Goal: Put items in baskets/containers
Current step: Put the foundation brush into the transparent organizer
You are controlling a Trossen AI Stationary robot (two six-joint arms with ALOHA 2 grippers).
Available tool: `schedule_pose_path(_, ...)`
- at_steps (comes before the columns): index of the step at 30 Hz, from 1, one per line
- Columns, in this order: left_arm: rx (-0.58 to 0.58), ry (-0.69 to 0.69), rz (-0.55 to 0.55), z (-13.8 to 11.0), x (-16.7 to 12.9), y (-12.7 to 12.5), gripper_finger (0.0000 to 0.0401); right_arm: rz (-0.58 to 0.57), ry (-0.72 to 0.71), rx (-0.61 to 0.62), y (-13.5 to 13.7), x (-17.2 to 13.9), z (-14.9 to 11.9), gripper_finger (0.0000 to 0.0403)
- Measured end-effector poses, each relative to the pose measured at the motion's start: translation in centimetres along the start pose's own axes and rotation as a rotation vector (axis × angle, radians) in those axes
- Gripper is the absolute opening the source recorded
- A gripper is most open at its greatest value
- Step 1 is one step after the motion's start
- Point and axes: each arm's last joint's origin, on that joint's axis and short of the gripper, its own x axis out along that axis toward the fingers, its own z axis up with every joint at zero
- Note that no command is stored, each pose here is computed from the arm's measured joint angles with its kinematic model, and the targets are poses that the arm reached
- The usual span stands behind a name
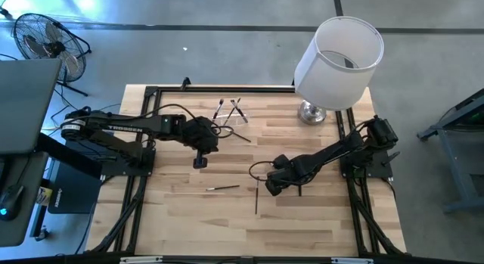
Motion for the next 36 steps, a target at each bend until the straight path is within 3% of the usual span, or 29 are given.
schedule_pose_path(15,-0.019,-0.015,-0.001,0.1,0.0,0.0,0.0005,0.126,-0.172,-0.014,0.9,-2.0,0.7,0.0005)
schedule_pose_path(22,-0.024,-0.142,-0.170,0.3,1.5,-0.4,0.0005,0.120,-0.198,-0.017,0.9,-2.0,0.8,0.0005)
schedule_pose_path(28,-0.273,-0.253,-0.192,-4.5,4.4,0.7,0.0005,0.141,-0.217,-0.011,1.2,-2.1,0.9,0.0005)
schedule_pose_path(33,-0.472,-0.548,-0.274,-7.7,5.0,1.4,0.0005,0.229,-0.270,-0.033,2.1,-2.5,1.3,0.0005)
schedule_pose_path(36,-0.539,-0.689,-0.254,-8.8,5.0,1.5,0.0005,0.270,-0.309,-0.044,2.5,-2.6,1.7,0.0005)
